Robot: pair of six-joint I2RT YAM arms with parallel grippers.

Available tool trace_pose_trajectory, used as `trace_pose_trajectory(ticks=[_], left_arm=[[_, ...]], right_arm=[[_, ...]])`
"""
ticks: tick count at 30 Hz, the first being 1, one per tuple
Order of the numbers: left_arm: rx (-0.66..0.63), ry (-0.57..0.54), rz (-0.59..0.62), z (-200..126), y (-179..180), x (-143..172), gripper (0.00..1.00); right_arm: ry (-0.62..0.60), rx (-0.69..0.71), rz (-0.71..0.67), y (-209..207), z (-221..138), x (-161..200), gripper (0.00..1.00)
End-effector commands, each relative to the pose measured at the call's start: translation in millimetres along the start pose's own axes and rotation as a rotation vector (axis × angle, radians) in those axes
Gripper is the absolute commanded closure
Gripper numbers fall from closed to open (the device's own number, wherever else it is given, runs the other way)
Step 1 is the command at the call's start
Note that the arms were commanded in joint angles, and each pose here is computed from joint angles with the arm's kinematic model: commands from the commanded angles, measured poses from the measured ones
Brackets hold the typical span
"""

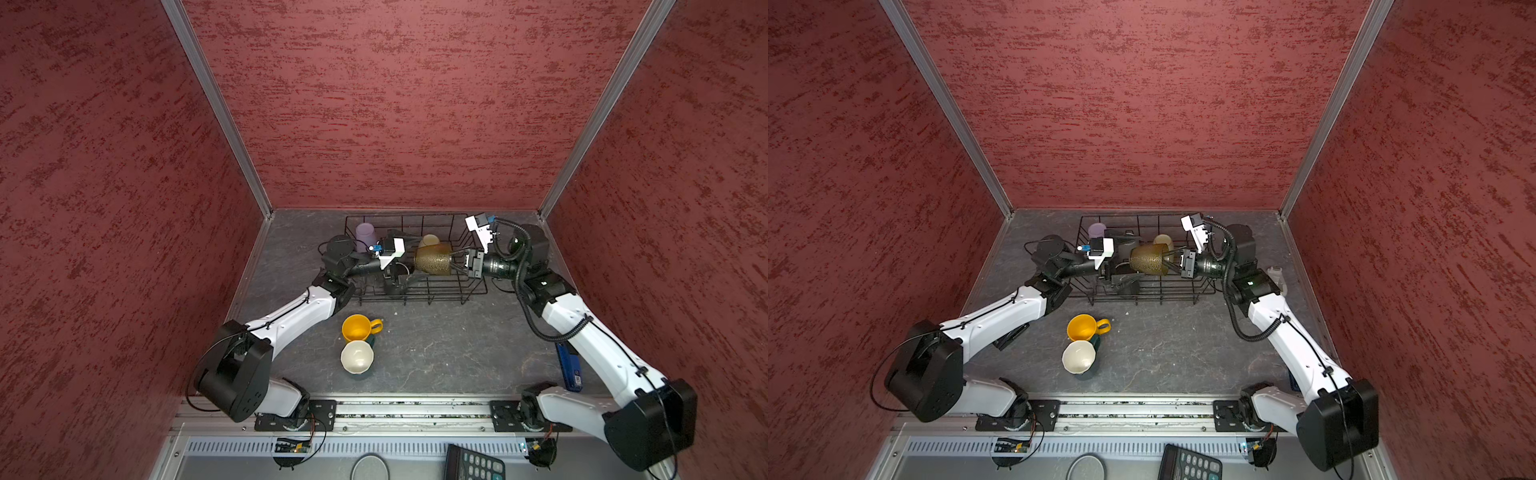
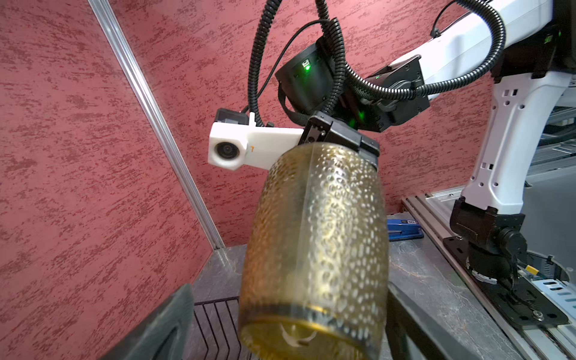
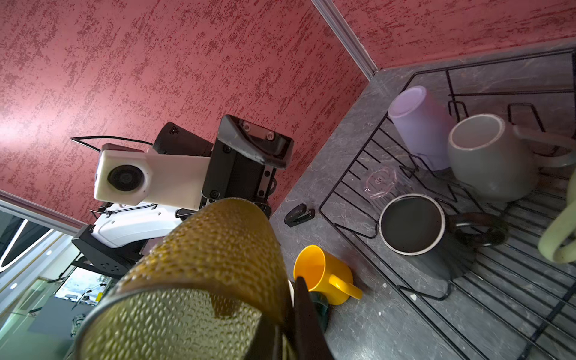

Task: Load cups into a dish rack
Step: Pick up the cup from the bottom-center of the table.

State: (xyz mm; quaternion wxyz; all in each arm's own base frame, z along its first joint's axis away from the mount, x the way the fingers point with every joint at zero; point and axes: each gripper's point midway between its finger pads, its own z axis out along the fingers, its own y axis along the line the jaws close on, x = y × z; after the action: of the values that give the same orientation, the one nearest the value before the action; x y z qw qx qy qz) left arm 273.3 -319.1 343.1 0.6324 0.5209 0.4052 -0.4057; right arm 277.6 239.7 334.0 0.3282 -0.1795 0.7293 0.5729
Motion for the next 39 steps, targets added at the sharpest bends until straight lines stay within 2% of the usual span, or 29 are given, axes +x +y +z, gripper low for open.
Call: trace_pose_trajectory(ticks=[1,14,24,27,33,35,37,39], left_arm=[[0.032,-0.037,0.028,7,-2,-12,0.09],[0.074,-0.071,0.023,15,-8,-20,0.22],[0.086,-0.065,0.02,17,-11,-20,0.28],[0.088,-0.057,0.01,18,-10,-20,0.34],[0.093,-0.049,0.011,20,-10,-19,0.4],[0.093,-0.045,0.007,21,-10,-19,0.45],[0.084,-0.039,0.001,21,-7,-20,0.57],[0.07,-0.03,-0.011,22,-4,-18,0.65]], right_arm=[[-0.008,-0.046,-0.03,11,-2,-1,1.0],[-0.019,-0.062,-0.005,6,1,-1,1.0],[-0.017,-0.072,0.017,2,4,-1,1.0],[-0.018,-0.074,0.018,2,4,-1,1.0],[-0.011,-0.077,0.031,-2,6,1,1.0],[-0.012,-0.072,0.036,-4,7,2,1.0],[-0.014,-0.065,0.037,-6,7,2,1.0],[-0.022,-0.047,0.037,-9,7,0,0.93]])
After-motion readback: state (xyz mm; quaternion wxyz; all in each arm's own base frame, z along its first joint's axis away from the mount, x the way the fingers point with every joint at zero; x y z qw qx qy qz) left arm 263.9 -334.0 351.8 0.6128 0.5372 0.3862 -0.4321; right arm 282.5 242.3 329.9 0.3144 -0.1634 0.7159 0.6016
